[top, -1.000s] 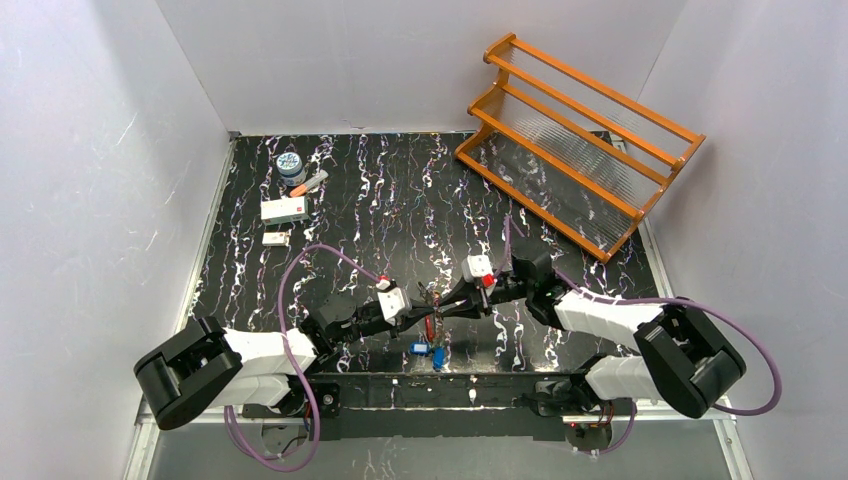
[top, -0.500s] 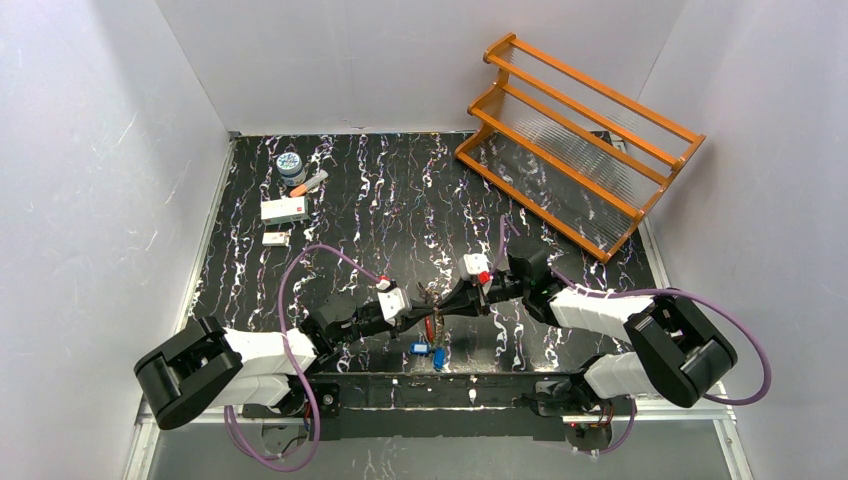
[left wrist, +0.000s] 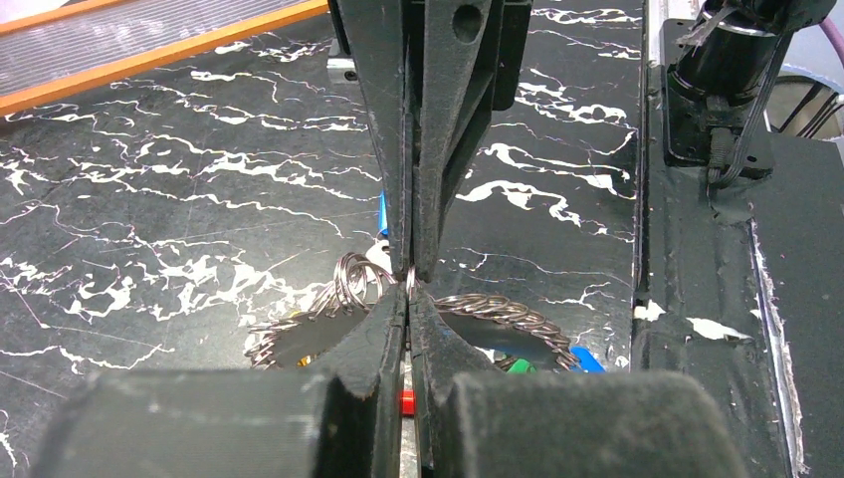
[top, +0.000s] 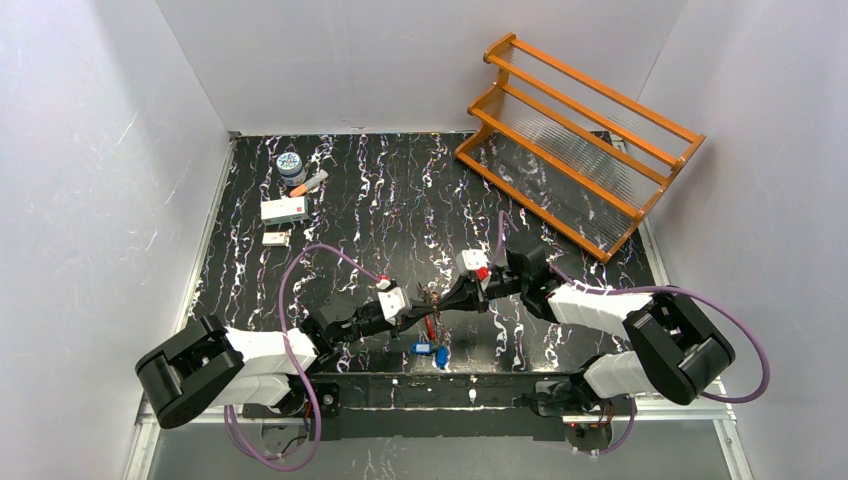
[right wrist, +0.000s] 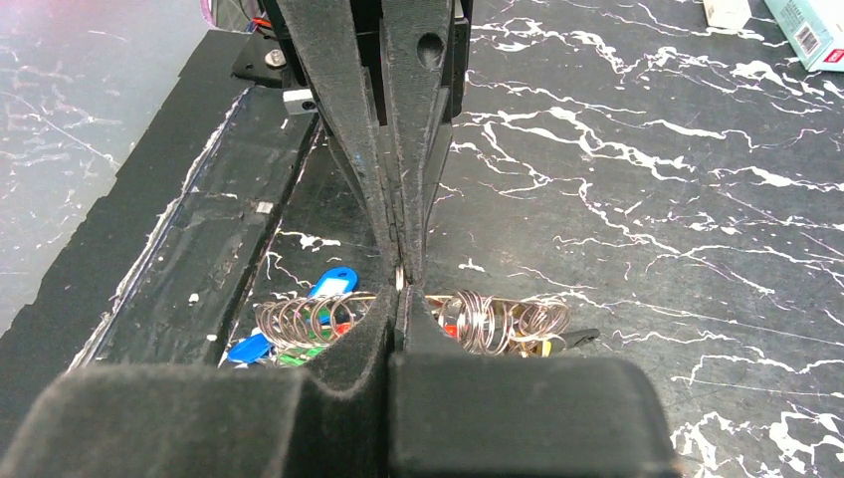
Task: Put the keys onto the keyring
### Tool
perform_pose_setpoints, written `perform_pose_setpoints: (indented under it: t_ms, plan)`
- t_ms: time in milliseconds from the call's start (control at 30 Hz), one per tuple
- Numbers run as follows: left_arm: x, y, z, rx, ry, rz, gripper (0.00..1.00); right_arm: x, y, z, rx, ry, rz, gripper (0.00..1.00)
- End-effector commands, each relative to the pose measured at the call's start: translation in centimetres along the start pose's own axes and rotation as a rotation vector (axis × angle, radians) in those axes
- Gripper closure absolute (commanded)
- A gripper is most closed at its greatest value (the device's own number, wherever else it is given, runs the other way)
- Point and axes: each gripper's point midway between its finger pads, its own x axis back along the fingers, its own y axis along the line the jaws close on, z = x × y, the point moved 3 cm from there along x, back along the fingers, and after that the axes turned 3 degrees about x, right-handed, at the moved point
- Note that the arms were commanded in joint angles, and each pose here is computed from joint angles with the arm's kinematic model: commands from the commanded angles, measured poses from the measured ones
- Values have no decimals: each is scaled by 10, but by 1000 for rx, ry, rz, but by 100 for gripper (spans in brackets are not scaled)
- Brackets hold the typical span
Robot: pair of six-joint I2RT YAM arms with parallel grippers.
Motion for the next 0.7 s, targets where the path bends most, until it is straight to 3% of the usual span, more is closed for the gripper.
perform_pose_setpoints:
  t_ms: [0, 333, 667]
  plan:
    - [-1, 1, -14, -42, -61, 1, 100, -1, -10, -12, 36, 4, -2, 99]
    - [7, 13, -13, -67, -55, -92, 70, 9, -9, 6, -24, 136, 64, 99]
    - [4, 14, -1, -86, 20, -79, 67, 13, -17, 39, -101, 378, 136, 99]
